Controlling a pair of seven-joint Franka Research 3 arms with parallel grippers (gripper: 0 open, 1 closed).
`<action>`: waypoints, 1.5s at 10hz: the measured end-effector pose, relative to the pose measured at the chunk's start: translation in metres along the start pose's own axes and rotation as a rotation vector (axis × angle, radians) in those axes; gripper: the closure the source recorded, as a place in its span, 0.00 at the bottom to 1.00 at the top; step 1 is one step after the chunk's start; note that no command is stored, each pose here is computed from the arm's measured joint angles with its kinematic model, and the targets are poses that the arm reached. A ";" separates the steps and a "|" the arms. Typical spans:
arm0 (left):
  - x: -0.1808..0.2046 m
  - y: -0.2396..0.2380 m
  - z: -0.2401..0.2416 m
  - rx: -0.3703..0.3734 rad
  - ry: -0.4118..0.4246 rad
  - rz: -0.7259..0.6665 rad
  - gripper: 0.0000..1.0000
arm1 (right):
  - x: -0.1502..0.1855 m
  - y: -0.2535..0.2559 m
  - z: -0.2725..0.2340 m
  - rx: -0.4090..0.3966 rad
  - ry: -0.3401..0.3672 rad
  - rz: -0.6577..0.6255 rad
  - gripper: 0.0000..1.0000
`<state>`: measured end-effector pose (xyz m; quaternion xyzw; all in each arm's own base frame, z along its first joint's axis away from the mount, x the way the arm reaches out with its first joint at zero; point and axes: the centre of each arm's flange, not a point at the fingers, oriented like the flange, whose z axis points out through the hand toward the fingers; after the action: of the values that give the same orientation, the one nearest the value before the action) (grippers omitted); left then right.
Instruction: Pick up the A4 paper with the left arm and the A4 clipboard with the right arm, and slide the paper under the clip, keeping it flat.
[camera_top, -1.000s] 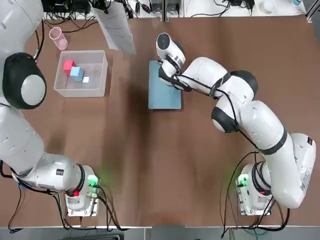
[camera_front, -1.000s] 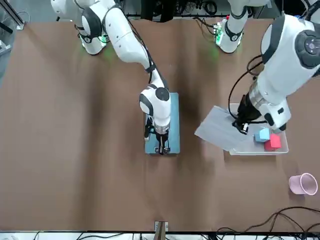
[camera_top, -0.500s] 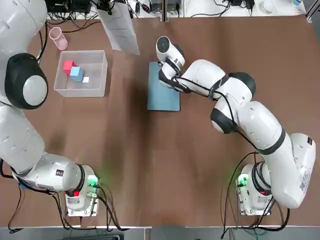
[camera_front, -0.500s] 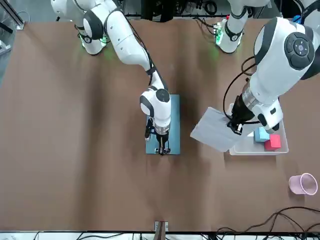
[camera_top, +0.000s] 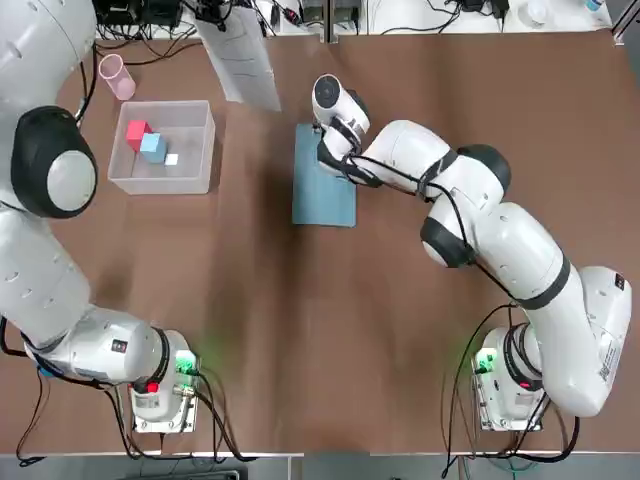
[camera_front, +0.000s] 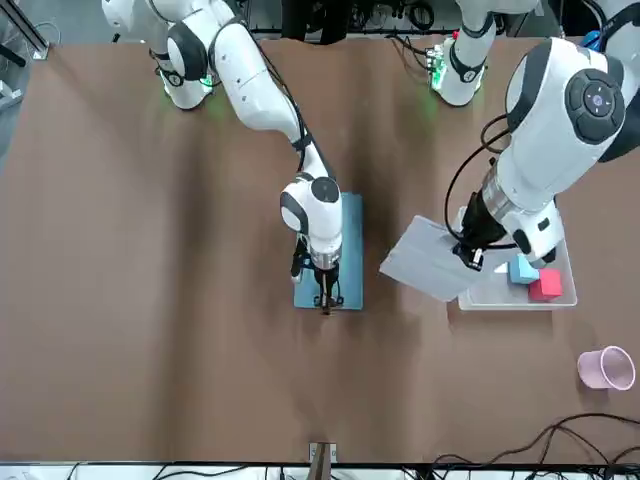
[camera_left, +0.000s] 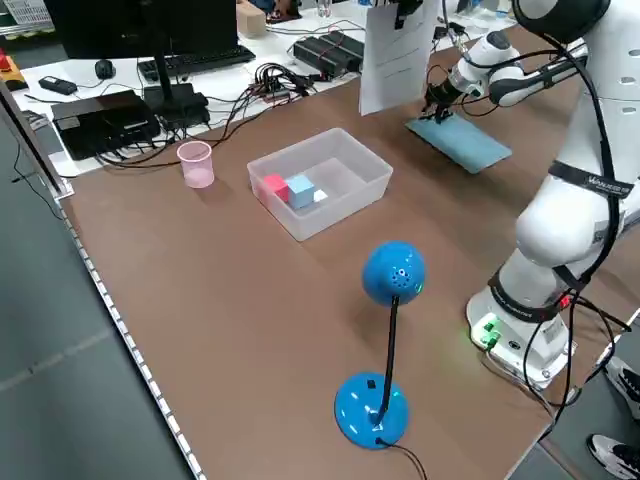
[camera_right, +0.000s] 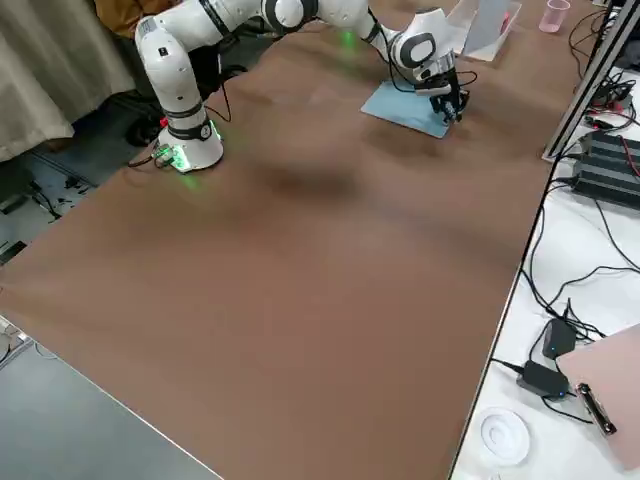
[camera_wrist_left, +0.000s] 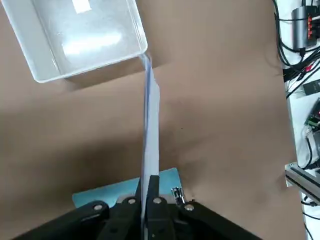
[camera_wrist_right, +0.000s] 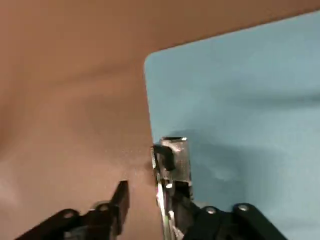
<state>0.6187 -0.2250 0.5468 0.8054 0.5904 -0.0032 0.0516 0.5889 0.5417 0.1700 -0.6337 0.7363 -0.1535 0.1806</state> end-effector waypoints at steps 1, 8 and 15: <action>-0.008 0.000 0.002 0.003 -0.001 0.011 0.99 | 0.000 -0.001 0.000 0.001 0.001 0.000 0.37; -0.010 0.000 0.004 0.006 -0.001 -0.013 0.99 | 0.002 -0.012 -0.005 0.009 0.010 0.004 0.00; -0.015 0.000 0.005 0.008 -0.002 -0.025 0.99 | 0.018 -0.056 -0.042 -0.192 -0.003 -0.120 0.00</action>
<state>0.6143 -0.2401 0.5428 0.7981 0.6005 -0.0069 0.0490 0.6161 0.5150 0.2313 -0.6913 0.7081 -0.0919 0.1105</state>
